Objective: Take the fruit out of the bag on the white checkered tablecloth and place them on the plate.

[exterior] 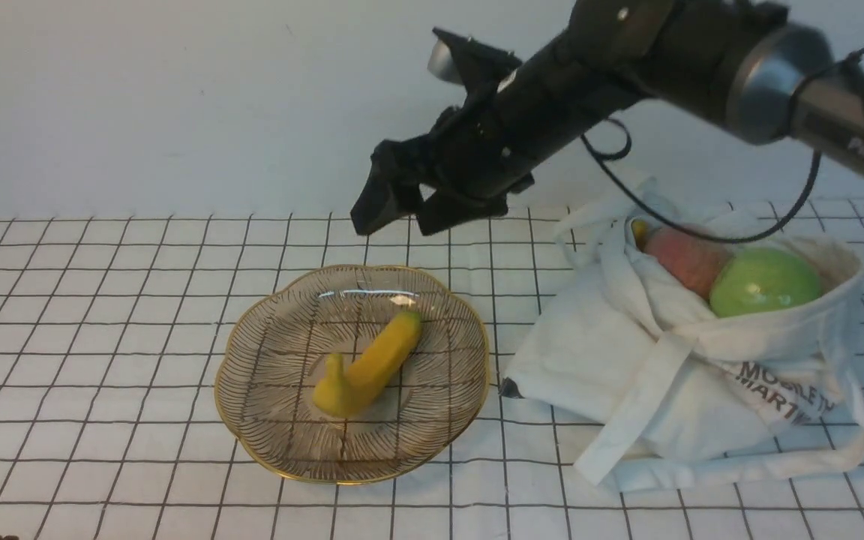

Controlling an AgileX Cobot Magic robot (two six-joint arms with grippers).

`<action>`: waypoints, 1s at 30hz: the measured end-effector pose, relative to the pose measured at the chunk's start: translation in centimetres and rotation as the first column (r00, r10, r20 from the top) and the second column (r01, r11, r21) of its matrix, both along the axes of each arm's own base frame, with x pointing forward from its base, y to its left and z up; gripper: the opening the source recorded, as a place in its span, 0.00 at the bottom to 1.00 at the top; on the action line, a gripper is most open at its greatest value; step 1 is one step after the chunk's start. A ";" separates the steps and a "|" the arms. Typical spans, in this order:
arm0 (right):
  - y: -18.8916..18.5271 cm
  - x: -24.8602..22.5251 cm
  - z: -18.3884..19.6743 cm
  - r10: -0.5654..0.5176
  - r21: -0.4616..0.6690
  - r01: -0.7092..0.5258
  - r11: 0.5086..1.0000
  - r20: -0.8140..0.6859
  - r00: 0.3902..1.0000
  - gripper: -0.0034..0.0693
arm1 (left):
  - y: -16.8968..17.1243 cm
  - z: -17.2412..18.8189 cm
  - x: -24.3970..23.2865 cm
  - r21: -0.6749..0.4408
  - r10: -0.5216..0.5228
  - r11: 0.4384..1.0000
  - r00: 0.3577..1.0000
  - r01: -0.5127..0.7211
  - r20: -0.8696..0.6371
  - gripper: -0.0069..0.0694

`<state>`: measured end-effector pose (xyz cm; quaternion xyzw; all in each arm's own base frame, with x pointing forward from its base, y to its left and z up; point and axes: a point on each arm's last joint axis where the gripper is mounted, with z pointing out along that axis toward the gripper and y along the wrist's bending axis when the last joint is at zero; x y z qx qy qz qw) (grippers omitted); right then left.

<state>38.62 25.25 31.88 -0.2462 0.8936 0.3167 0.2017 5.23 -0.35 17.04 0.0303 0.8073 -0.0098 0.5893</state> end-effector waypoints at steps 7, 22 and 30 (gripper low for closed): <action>-3.7 -3.8 8.8 -0.087 -0.082 0.104 0.991 0.193 0.977 0.14 | 0.0 0.0 0.0 0.000 0.000 1.000 1.000 0.000 0.000 0.08; -18.3 -25.5 19.1 -0.318 0.036 0.366 0.930 0.576 0.753 0.03 | 0.0 0.0 0.0 0.000 0.000 1.000 1.000 0.000 0.000 0.08; -23.5 -33.6 11.5 -0.417 0.239 0.385 0.891 0.765 0.491 0.03 | 0.0 0.0 0.0 0.000 0.000 1.000 1.000 0.000 0.000 0.08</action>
